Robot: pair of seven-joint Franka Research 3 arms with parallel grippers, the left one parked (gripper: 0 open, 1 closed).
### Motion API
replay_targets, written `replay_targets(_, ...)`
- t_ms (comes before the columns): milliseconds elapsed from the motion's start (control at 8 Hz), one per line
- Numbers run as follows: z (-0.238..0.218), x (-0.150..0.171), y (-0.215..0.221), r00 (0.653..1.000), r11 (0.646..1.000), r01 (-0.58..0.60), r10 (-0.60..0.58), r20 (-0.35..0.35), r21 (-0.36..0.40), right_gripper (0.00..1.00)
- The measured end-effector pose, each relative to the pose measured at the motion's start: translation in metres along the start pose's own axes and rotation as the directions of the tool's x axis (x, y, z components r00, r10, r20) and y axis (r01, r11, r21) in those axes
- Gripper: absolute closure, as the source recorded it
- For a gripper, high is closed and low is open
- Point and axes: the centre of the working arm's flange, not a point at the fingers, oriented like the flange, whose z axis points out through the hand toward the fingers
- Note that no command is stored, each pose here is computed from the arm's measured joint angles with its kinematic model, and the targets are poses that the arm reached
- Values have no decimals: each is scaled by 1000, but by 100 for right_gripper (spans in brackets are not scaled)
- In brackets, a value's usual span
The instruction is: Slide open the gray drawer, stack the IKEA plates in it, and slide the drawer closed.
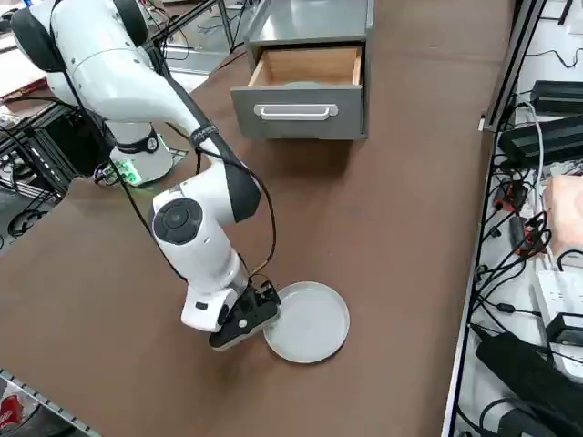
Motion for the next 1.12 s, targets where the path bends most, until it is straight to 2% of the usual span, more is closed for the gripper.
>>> replay_targets(375,10,1,1,1000,1000,-19,20,-21,12,29)
replay_targets(500,12,1,1,1000,1000,-22,22,-21,15,37)
replay_targets(750,16,0,0,1000,1000,-25,25,-15,18,43)
replay_targets(875,19,-1,1,1000,1000,-26,26,-13,18,50)
replay_targets(1000,17,0,1,1000,1000,-25,25,-16,19,75)
replay_targets(1125,15,2,0,1000,1000,-21,22,-20,20,90)
